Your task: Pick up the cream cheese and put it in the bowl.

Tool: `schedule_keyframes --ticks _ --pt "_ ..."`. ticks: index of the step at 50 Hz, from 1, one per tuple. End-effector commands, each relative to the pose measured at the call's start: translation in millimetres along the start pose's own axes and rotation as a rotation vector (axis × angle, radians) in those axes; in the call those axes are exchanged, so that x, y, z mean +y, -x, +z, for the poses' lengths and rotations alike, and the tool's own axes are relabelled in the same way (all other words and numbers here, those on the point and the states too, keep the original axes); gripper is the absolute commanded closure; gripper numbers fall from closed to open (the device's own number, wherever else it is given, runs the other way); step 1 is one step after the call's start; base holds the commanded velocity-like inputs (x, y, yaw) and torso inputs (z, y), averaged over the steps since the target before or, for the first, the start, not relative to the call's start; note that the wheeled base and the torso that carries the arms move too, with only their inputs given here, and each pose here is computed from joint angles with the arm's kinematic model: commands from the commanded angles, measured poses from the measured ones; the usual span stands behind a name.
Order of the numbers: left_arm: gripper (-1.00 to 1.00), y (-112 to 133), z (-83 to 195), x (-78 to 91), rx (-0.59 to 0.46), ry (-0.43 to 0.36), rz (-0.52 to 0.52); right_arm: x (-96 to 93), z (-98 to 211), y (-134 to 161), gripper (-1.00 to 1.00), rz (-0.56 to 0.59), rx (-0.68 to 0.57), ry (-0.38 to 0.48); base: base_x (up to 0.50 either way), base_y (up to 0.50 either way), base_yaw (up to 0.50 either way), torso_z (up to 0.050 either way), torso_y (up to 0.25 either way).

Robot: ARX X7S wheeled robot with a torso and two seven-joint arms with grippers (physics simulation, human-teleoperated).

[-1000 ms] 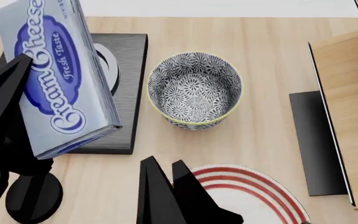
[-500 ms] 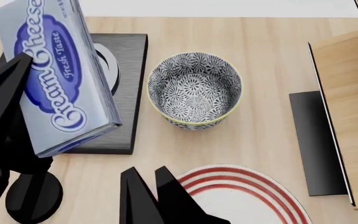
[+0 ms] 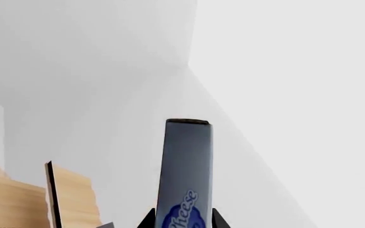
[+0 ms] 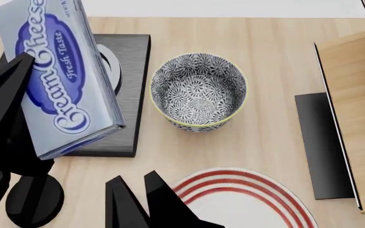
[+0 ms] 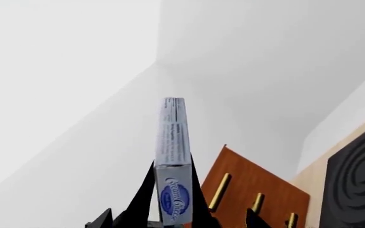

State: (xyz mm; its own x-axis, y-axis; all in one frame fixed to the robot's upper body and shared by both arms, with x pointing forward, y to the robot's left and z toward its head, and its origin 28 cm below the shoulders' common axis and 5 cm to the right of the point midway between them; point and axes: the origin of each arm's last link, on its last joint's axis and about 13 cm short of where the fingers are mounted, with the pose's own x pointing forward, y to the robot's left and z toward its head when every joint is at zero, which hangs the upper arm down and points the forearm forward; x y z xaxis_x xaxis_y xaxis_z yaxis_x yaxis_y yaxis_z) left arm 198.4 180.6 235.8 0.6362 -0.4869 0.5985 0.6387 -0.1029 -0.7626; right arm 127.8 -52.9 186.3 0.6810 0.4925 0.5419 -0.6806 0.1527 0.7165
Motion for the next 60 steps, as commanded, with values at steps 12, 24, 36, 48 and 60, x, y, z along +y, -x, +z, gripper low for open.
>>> schedule_keyframes --ticks 12,24,36,48,60 --pt "1.00 -4 2 -5.1 -0.007 -0.001 -0.013 11.9 2 -1 -1.00 0.040 0.004 0.012 0.00 0.00 0.00 0.000 0.001" --pt "1.00 -4 1 -3.3 -0.007 -0.005 -0.004 25.0 4 -3 -1.00 0.069 0.000 0.025 0.00 0.00 0.00 0.001 0.001" --pt "1.00 -3 0 -5.0 -0.002 -0.010 -0.014 21.9 5 -8 -1.00 0.066 0.005 0.034 0.00 0.00 0.00 0.000 0.000" --pt "1.00 1 -1 -1.7 0.002 -0.008 -0.025 7.4 5 -16 -1.00 0.041 0.006 0.033 0.00 0.00 0.00 0.000 0.001" --pt "1.00 -1 0 -5.3 0.003 -0.008 -0.027 0.4 5 -19 -1.00 0.031 0.009 0.034 0.00 0.00 0.00 0.000 0.000"
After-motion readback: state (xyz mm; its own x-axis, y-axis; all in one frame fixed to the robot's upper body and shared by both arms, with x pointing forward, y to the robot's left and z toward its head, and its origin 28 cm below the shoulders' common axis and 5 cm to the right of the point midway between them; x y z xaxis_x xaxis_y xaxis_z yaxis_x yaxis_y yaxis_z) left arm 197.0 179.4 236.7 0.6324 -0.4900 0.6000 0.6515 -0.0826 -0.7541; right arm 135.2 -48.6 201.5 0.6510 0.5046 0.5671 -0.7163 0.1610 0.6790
